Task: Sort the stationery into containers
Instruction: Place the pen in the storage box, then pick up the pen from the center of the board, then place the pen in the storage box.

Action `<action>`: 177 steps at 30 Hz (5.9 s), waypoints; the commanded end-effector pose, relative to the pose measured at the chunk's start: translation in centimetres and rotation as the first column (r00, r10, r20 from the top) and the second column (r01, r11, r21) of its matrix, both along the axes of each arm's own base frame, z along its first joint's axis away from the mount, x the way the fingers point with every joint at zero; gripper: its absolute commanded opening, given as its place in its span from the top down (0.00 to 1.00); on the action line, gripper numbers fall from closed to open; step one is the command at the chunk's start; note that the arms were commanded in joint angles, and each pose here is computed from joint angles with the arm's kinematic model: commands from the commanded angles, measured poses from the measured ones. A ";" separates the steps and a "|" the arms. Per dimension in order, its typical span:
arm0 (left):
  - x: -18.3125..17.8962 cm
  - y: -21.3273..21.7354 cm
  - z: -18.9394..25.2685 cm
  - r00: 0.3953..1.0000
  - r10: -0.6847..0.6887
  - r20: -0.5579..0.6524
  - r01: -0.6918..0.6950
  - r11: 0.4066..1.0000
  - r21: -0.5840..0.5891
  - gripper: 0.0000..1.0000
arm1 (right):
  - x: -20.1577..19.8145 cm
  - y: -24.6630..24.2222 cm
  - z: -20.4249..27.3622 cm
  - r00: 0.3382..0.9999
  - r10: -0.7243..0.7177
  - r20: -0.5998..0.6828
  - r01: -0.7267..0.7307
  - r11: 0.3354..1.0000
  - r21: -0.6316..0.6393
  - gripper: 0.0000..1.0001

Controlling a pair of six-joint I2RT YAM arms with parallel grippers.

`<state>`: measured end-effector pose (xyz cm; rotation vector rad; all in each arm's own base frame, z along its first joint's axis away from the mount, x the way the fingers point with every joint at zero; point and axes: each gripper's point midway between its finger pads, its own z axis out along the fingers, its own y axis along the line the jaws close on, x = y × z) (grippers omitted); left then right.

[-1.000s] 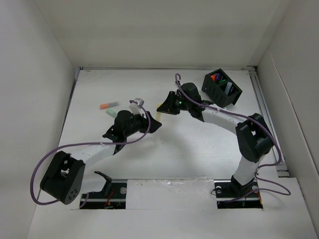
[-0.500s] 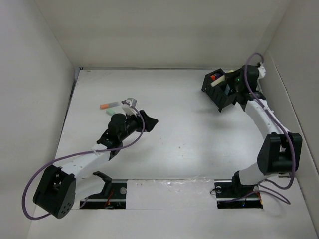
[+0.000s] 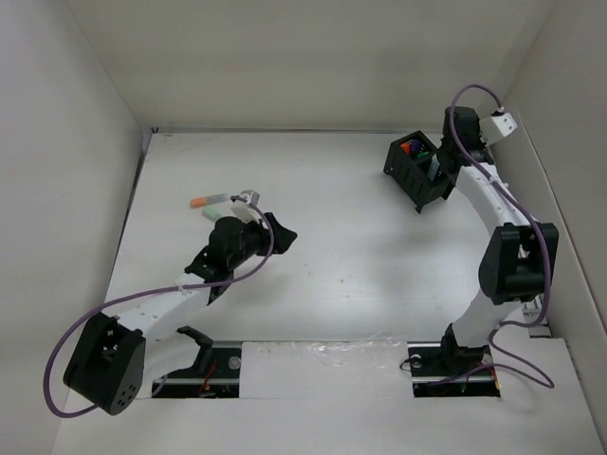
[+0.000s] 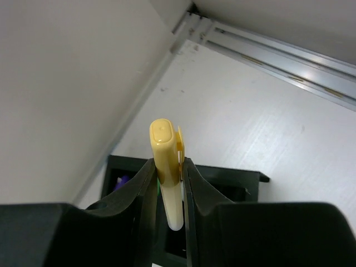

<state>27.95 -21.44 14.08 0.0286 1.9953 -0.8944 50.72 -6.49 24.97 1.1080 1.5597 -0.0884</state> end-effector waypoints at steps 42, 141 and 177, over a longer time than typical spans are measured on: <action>8.5 17.2 -6.3 0.425 0.903 -0.056 -0.806 0.406 0.431 0.42 | -8.6 24.1 -2.7 0.592 0.788 0.169 -0.803 0.556 0.214 0.76; 2.2 -9.3 0.4 0.954 -0.295 0.059 0.297 0.954 -0.032 1.00 | -13.1 38.1 -8.6 0.045 0.986 0.158 -0.926 -0.018 0.376 0.65; 0.1 -6.1 5.7 0.984 -0.158 0.086 0.168 0.978 -0.123 0.33 | -2.5 3.2 2.4 0.949 0.261 0.178 -0.292 0.940 0.176 0.95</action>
